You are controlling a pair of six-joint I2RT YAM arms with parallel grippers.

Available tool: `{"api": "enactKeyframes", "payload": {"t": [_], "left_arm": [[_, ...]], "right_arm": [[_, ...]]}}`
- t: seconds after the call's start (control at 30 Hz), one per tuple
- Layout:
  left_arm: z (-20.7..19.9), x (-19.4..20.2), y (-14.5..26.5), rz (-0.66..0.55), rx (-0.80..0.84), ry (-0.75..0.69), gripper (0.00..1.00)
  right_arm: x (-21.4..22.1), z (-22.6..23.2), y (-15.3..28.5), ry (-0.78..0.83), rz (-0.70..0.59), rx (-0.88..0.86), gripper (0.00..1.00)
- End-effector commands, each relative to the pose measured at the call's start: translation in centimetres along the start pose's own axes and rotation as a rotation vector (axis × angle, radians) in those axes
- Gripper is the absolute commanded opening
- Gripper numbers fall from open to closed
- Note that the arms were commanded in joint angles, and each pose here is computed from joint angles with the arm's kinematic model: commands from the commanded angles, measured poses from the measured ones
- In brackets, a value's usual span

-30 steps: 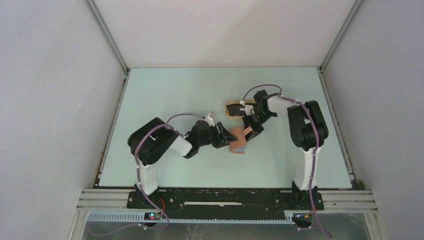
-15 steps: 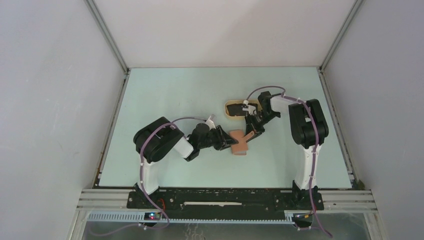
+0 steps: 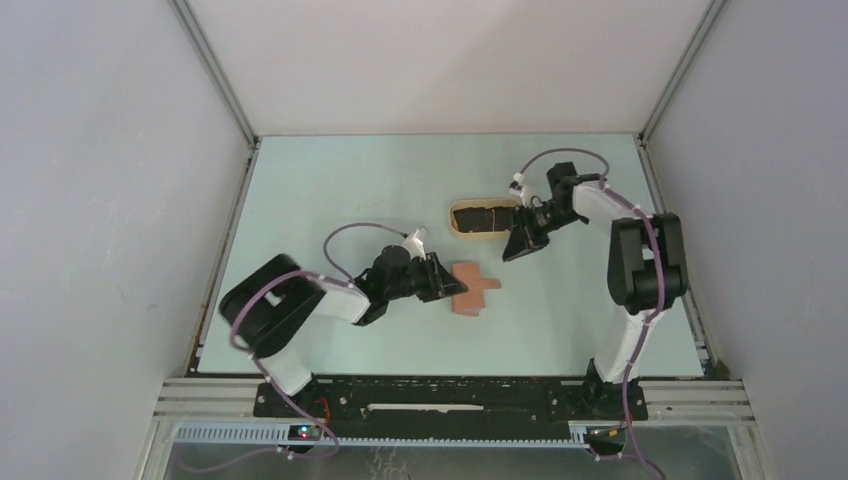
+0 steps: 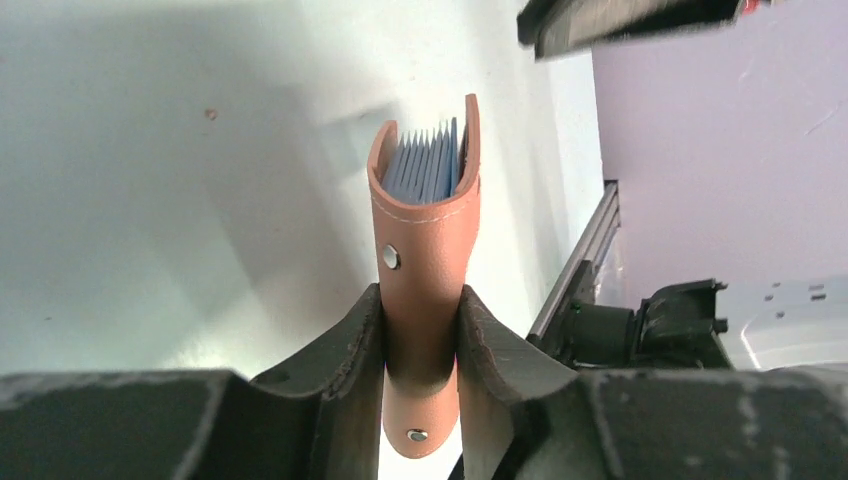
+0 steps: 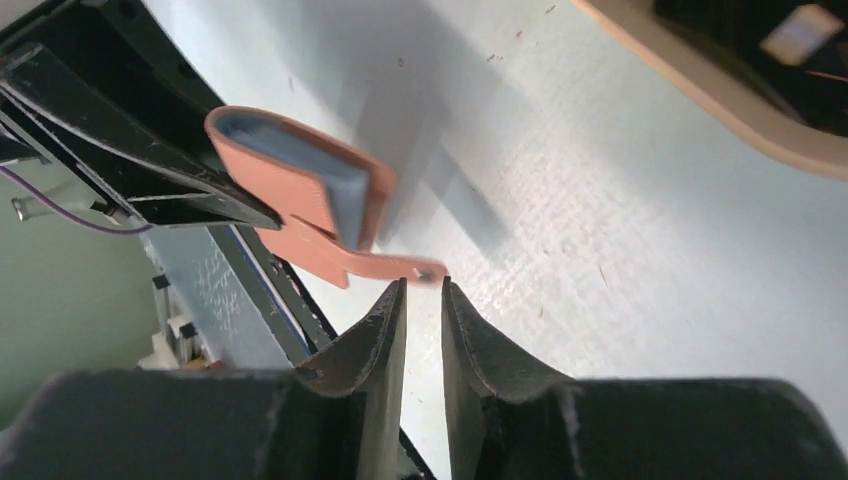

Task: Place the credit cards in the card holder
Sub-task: Close the card holder at the center of the board.

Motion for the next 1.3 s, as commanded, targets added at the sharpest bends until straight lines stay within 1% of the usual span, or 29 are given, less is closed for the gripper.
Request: {"api": "enactKeyframes", "payload": {"t": [0.0, 0.03, 0.1, 0.13, 0.27, 0.33, 0.4, 0.43, 0.47, 0.57, 0.6, 0.67, 0.7, 0.77, 0.87, 0.93, 1.03, 1.07, 1.17, 1.2, 1.27], "left_arm": [[-2.9, -1.0, 2.9, -0.052, -0.051, -0.311, 0.1], [-4.2, -1.5, 3.8, -0.079, -0.076, -0.395, 0.1], [-5.5, -1.8, 5.3, -0.115, -0.176, -0.579, 0.1], [-6.3, -2.4, 6.2, -0.153, -0.229, -0.665, 0.09], [-8.2, -4.0, 9.0, -0.221, -0.445, -0.996, 0.09], [-8.2, -4.6, 9.6, -0.207, -0.568, -1.123, 0.09], [-7.8, -4.9, 9.7, -0.161, -0.696, -1.231, 0.09], [-7.7, -5.4, 9.8, -0.151, -0.779, -1.286, 0.08], [-7.8, -5.6, 9.7, -0.137, -0.846, -1.327, 0.07], [-7.5, -6.0, 8.5, -0.159, -1.04, -1.455, 0.02], [-7.5, -6.0, 7.9, -0.176, -1.093, -1.498, 0.0], [-7.0, -5.4, 5.9, -0.178, -1.185, -1.592, 0.0], [-7.0, -5.1, 5.0, -0.185, -1.21, -1.623, 0.0], [-6.5, -4.0, 3.2, -0.156, -1.224, -1.671, 0.0], [-5.3, -1.8, 0.9, -0.069, -1.183, -1.674, 0.0], [-4.5, -0.4, 0.0, 0.005, -1.153, -1.643, 0.06], [-3.3, 2.0, -1.3, 0.102, -1.105, -1.579, 0.19], [-3.0, 2.6, -1.5, 0.119, -1.097, -1.558, 0.26], [-2.6, 3.9, -1.8, 0.153, -1.064, -1.499, 0.57], [-2.6, 4.1, -1.8, 0.152, -1.054, -1.479, 0.65], [-3.0, 4.4, -1.6, 0.142, -1.022, -1.448, 0.79]], "right_arm": [[-2.1, 2.0, 4.9, 0.13, -0.136, 0.018, 0.28], [-2.4, 2.4, 5.7, 0.15, -0.16, 0.025, 0.28], [-2.9, 3.1, 7.1, 0.189, -0.211, 0.04, 0.29], [-3.0, 3.5, 7.8, 0.208, -0.235, 0.045, 0.29], [-3.6, 4.7, 9.8, 0.26, -0.316, 0.063, 0.29], [-3.7, 5.2, 10.3, 0.28, -0.336, 0.068, 0.29], [-3.8, 4.6, 11.4, 0.265, -0.37, 0.088, 0.29], [-3.8, 4.5, 11.7, 0.26, -0.377, 0.089, 0.29], [-3.7, 4.2, 12.0, 0.252, -0.385, 0.092, 0.29], [-3.6, 3.9, 12.6, 0.237, -0.404, 0.087, 0.29], [-3.5, 3.8, 12.7, 0.233, -0.408, 0.085, 0.29], [-3.5, 3.7, 12.8, 0.231, -0.413, 0.084, 0.29], [-3.5, 3.8, 12.8, 0.23, -0.414, 0.082, 0.29], [-3.5, 3.8, 12.9, 0.231, -0.417, 0.08, 0.29], [-3.5, 3.8, 13.0, 0.231, -0.419, 0.08, 0.29], [-3.5, 3.7, 13.1, 0.233, -0.421, 0.082, 0.29], [-3.5, 3.8, 13.1, 0.233, -0.421, 0.078, 0.29], [-3.5, 3.8, 13.1, 0.234, -0.422, 0.077, 0.29], [-3.5, 3.8, 13.1, 0.234, -0.422, 0.078, 0.29], [-3.5, 3.8, 13.1, 0.234, -0.423, 0.078, 0.29], [-3.5, 3.9, 13.2, 0.236, -0.424, 0.08, 0.29]]}}
Point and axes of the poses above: each gripper's point midway between its finger pads, its own y axis back along the fingers, its own z axis along the line the jaws close on, x = y × z, the point moved 1 cm from there along y, back along the fingers, and after that the axes turned 10 degrees about y, right-handed, at the moved point
